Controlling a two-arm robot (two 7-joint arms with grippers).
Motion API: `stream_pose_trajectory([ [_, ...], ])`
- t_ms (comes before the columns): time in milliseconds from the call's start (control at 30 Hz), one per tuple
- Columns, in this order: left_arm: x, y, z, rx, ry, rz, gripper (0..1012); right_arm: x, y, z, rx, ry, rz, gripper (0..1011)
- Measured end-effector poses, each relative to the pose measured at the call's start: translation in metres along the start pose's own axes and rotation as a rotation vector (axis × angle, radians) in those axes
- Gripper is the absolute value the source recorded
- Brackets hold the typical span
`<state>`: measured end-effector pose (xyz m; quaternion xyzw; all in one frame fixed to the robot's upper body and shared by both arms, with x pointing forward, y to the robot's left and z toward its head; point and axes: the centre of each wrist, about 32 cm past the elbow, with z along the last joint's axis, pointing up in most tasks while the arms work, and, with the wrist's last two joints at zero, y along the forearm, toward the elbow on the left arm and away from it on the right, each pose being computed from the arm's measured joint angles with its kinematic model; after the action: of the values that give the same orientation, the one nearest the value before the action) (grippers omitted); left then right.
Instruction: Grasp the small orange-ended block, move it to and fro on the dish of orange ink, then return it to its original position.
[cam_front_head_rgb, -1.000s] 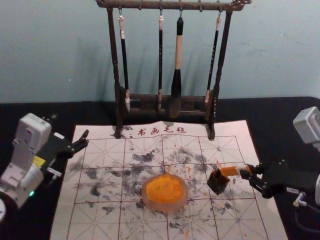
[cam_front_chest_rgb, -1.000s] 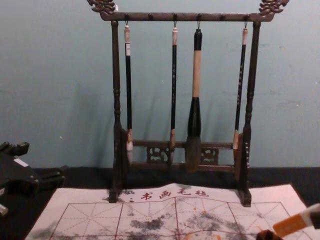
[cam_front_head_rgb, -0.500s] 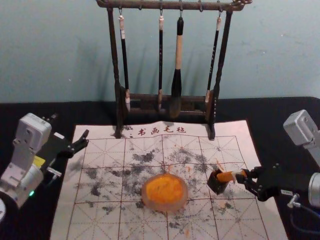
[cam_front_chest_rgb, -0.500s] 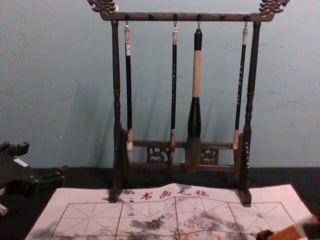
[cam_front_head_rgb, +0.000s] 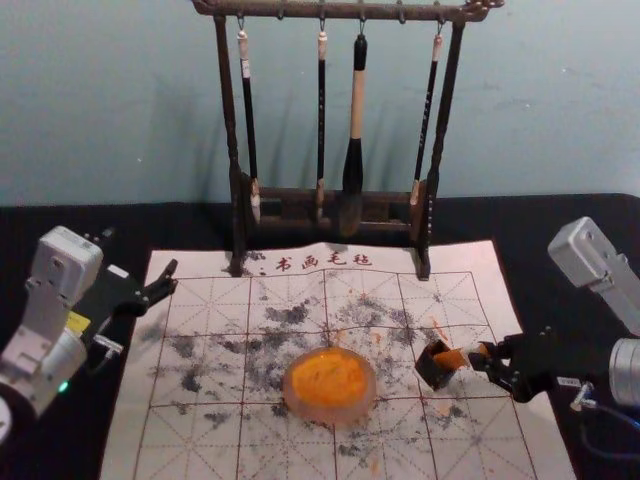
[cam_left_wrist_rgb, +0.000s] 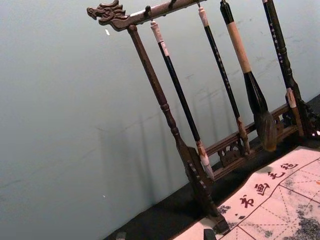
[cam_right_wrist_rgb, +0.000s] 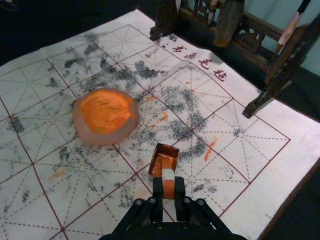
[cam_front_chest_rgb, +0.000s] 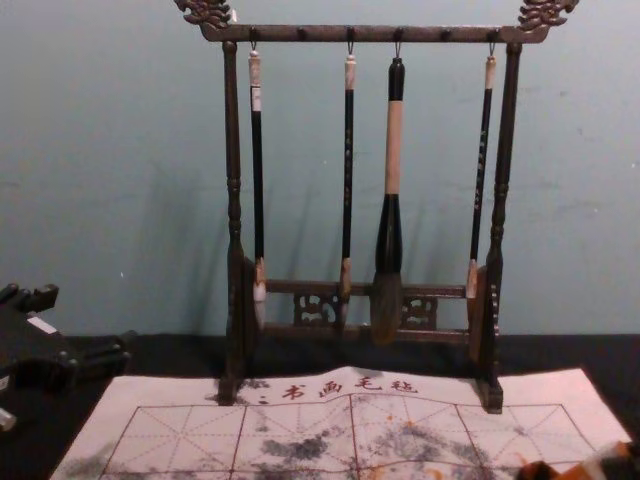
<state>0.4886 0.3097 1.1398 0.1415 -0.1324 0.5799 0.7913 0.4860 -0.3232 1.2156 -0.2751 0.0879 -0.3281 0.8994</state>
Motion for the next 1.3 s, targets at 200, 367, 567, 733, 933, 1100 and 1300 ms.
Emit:
stream_pose_trajectory([
  [200,0.0000,0.0000,0.0000,0.000,0.000,0.000,1002,0.004,0.003,0.006,-0.020,-0.018,0.006,109],
  [367,0.0000,0.0000,0.0000,0.000,0.000,0.000,1001,0.006,0.008,0.011,-0.038,-0.029,0.015,109],
  [567,0.0000,0.0000,0.0000,0.000,0.000,0.000,1001,0.010,0.014,0.018,-0.062,-0.046,0.024,109],
  [733,0.0000,0.0000,0.0000,0.000,0.000,0.000,1001,0.013,0.017,0.024,-0.085,-0.053,0.030,109],
  [933,0.0000,0.0000,0.0000,0.000,0.000,0.000,1001,0.016,0.020,0.030,-0.109,-0.059,0.035,109],
  [1100,0.0000,0.0000,0.0000,0.000,0.000,0.000,1001,0.017,0.021,0.035,-0.124,-0.070,0.037,109],
  [1300,0.0000,0.0000,0.0000,0.000,0.000,0.000,1001,0.018,0.023,0.041,-0.135,-0.084,0.040,109],
])
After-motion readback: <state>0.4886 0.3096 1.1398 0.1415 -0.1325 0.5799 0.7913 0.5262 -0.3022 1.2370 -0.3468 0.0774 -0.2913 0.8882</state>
